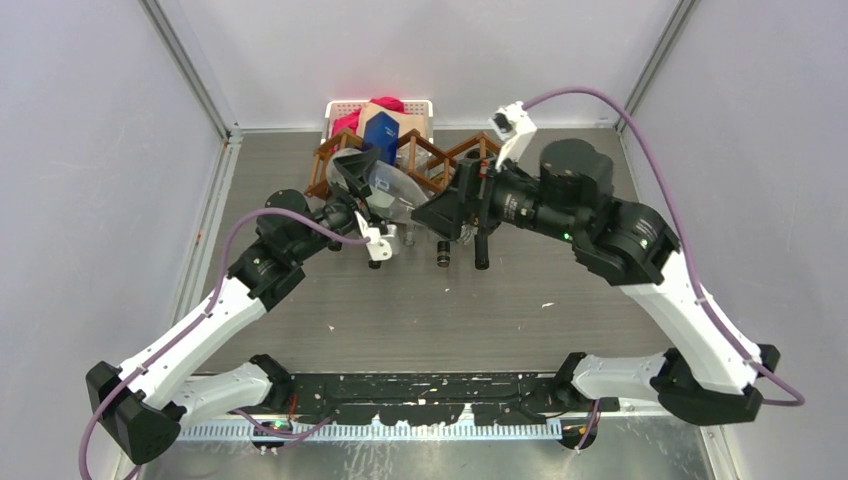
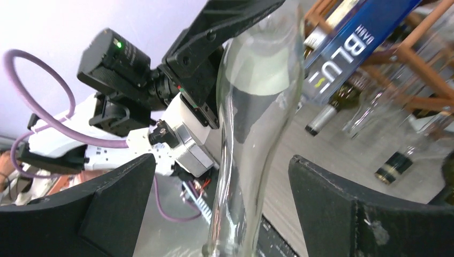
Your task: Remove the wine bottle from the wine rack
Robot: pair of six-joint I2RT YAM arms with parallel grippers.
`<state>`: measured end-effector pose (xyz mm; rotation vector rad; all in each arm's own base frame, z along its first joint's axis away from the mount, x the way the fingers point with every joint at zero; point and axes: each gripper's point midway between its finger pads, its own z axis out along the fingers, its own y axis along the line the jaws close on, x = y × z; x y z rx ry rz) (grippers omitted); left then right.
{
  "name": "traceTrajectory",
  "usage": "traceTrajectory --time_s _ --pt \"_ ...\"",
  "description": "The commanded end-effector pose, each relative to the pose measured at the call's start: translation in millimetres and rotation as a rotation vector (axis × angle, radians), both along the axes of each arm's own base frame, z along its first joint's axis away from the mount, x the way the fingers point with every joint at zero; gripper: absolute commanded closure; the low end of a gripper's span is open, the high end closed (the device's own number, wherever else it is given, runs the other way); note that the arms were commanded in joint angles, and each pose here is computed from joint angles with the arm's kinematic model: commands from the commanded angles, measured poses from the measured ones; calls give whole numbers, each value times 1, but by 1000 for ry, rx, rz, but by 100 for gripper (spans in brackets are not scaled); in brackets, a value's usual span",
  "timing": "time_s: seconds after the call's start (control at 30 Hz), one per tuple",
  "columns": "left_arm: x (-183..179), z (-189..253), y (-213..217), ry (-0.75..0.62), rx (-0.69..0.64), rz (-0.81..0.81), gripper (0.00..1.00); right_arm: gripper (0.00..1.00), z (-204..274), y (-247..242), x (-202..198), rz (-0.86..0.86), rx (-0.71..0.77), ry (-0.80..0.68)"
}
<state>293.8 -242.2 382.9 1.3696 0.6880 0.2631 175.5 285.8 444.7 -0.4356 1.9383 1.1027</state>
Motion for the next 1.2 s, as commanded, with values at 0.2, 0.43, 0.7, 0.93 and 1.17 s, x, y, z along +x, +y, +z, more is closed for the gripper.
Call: traceTrajectory --time_s 0.2,0.43,0.7,0.93,1.17 --pt "-28 117 27 -216 -304 31 100 0 86 -48 13 -216 257 -344" --pt "-18 127 36 48 -456 86 100 0 99 -58 -1 -178 338 -496" --pt "-25 115 30 283 -511 53 100 0 99 -41 -13 -62 354 -570" --pt "-44 97 16 430 -469 -41 100 0 111 0 7 0 370 -588" --pt "-58 88 13 525 -449 -77 100 4 115 33 31 7 391 -558"
